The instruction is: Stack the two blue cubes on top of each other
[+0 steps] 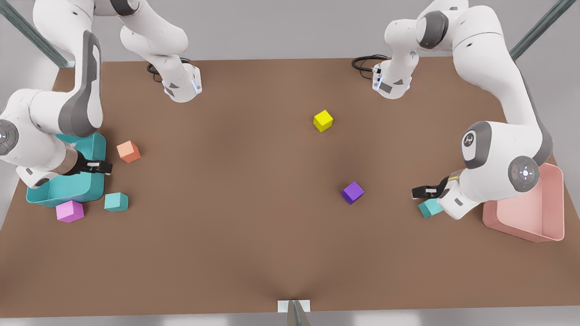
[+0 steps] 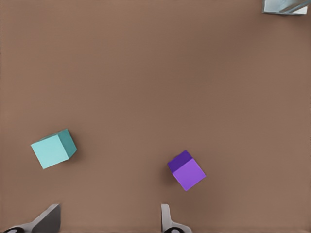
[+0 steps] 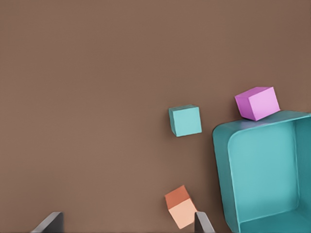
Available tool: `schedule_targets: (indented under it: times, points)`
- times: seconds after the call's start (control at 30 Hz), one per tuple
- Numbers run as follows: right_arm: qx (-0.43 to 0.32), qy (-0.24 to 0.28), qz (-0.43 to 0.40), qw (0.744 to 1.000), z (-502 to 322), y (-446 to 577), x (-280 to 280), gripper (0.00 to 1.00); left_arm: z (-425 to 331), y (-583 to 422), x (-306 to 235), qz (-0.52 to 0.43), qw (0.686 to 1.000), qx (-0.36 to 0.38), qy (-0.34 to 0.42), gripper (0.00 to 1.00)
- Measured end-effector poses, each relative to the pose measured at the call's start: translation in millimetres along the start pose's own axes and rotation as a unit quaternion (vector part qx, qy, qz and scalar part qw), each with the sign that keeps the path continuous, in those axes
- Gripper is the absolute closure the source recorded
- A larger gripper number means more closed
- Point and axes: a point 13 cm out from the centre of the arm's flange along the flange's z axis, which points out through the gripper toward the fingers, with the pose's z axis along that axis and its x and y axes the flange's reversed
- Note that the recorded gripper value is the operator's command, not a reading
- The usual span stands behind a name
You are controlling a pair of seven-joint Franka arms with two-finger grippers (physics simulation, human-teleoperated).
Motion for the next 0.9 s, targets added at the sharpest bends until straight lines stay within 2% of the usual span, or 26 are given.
schedule_targets:
  times: [0.23, 0.43, 0.9]
  points:
    - [0.002, -0.015, -0.013, 1.0, 36, 4, -35, 0.0, -14, 34, -3, -0.024, 0.999, -0.021, -0.008, 0.0]
    - [-0.002, -0.031, -0.001, 1.0, 44, -53, -41, 0.0, -13, 45, -5, -0.032, 0.999, -0.029, -0.008, 0.0]
    - [-0.015, -0.019, -0.037, 0.999, 144, -102, -73, 0.0, -9, 73, -7, -0.059, 0.998, -0.012, -0.002, 0.0]
